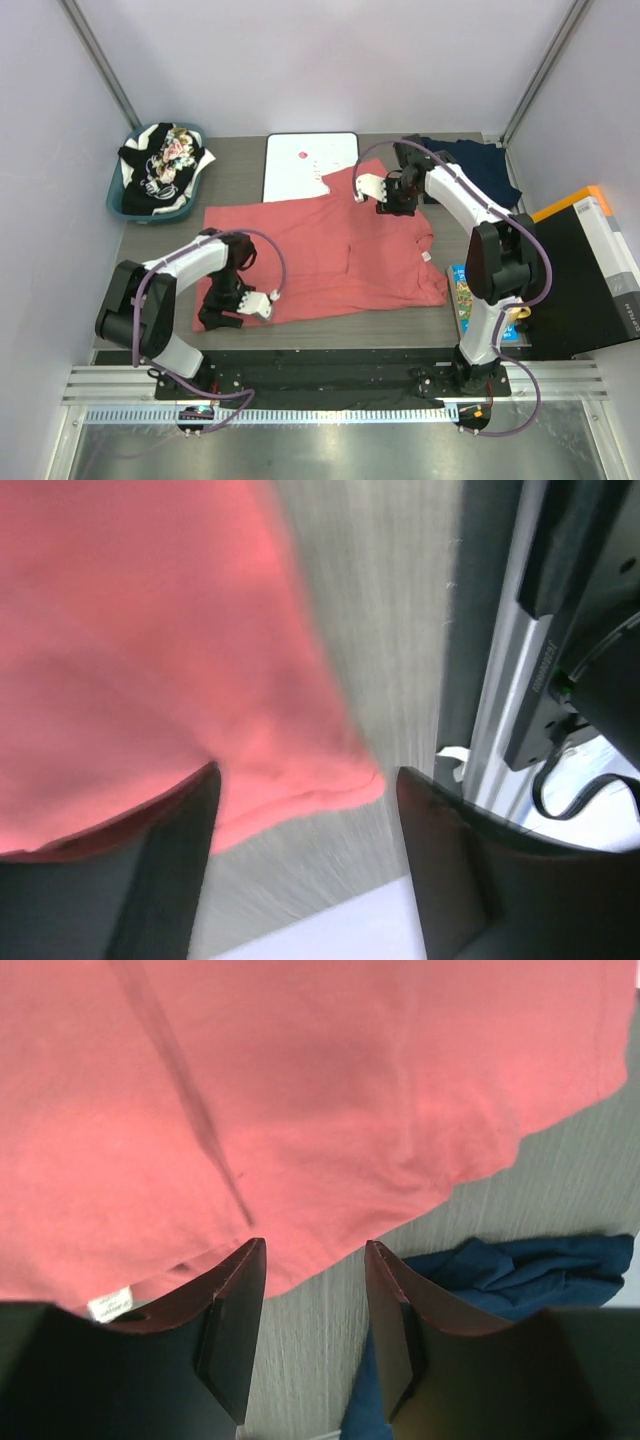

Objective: Fold and stack the t-shirts
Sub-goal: Fold the flattened tshirt in 1/3 of the way, then grap the side of the flattened tshirt furthest away from the robot with both arms

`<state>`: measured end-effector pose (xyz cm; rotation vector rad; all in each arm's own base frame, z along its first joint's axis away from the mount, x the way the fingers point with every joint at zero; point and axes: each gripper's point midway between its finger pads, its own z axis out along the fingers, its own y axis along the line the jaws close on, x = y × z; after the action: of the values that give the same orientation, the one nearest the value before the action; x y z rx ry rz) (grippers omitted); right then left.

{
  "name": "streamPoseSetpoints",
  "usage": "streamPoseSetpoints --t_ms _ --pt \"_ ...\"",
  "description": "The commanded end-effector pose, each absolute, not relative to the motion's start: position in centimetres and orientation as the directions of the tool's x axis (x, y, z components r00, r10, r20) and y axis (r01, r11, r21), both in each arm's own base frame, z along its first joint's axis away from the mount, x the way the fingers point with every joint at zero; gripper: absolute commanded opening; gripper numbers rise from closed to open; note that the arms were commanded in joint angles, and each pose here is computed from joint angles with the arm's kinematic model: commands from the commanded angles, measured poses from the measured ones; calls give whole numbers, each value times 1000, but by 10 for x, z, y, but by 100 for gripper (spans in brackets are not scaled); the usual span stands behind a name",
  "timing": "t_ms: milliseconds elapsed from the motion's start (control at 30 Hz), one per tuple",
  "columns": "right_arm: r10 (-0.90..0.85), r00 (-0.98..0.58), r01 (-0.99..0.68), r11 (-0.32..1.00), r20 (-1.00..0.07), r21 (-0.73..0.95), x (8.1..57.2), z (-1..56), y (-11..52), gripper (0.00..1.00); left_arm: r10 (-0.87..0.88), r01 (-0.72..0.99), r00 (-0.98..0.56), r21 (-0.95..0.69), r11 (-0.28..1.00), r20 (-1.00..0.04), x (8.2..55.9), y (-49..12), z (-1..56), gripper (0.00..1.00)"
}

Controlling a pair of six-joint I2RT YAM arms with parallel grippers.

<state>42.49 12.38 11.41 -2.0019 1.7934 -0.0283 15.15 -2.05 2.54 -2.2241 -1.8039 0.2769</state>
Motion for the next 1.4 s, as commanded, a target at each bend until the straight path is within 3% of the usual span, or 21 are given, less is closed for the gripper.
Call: streamPoseSetpoints --t_ms 0,67,233,400,600,767,867,1033,1367 --pt "-900 -58 -896 238 -433 -374 470 135 135 50 993 971 112 -208 -119 -45 197 -36 68 82" --pt "-831 -191 -851 405 -522 -334 495 140 139 51 995 986 47 -153 -60 -92 219 -46 88 91" --pt "-564 -365 -639 731 -741 -241 564 160 140 50 955 946 -158 238 220 -252 349 -69 142 94" --pt "-360 -423 -503 857 -831 -115 621 151 139 48 962 884 -199 389 258 -187 411 -39 124 93" --pt "-236 -406 -437 898 -883 -40 654 141 143 48 945 859 -277 395 326 -177 465 1 110 91" --pt "-170 -414 -404 915 -894 12 665 123 147 48 925 819 -303 433 376 -230 509 12 125 93" --pt "-150 -420 -388 921 -895 28 667 117 148 48 922 861 -288 352 368 -260 512 4 120 92" --pt "-165 -423 -402 915 -891 22 665 112 153 48 947 943 -230 189 273 -223 495 -3 91 92" --pt "-170 -426 -409 912 -889 21 661 111 161 48 973 977 -167 109 185 -158 504 12 52 92"
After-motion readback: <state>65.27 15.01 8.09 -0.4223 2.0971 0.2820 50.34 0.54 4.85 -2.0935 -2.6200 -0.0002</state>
